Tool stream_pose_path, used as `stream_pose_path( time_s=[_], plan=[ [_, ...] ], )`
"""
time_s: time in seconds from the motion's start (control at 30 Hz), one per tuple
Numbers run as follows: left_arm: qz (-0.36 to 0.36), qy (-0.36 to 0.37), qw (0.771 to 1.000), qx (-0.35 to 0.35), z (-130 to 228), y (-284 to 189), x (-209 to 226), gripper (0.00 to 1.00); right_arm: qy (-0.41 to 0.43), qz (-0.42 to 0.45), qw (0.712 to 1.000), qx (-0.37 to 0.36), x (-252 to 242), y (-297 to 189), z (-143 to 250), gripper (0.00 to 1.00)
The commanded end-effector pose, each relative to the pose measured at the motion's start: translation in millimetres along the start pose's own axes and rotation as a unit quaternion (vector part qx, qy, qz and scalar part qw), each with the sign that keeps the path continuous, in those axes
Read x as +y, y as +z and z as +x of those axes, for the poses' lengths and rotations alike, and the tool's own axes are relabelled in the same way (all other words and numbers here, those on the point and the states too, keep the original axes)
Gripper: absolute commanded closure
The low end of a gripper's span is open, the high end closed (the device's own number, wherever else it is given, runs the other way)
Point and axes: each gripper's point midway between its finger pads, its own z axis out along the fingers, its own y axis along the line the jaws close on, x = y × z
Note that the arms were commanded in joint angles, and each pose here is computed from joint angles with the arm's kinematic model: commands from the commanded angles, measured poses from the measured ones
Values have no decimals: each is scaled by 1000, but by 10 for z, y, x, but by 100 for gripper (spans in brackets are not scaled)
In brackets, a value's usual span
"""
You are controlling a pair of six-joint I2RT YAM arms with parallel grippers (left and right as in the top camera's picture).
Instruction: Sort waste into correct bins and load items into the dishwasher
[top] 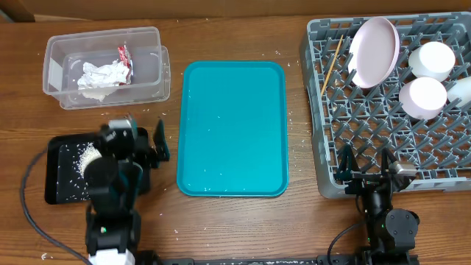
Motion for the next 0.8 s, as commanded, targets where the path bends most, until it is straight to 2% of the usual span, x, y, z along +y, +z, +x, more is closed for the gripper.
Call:
stream_pose_path(
  time_s=[0.0, 0.6, 0.77],
  plan=[
    [32, 23, 999, 5, 201, -40, -118, 0, -2, 4, 1000, -2, -16, 1, 18, 0],
    [27, 38, 993, -106, 474, -320, -119, 0, -2, 4, 1000, -2, -16, 1, 18, 0],
    [27, 43, 991, -125, 391, -380, -127, 0, -2, 4, 1000, -2, -16, 1, 19, 0]
  ],
)
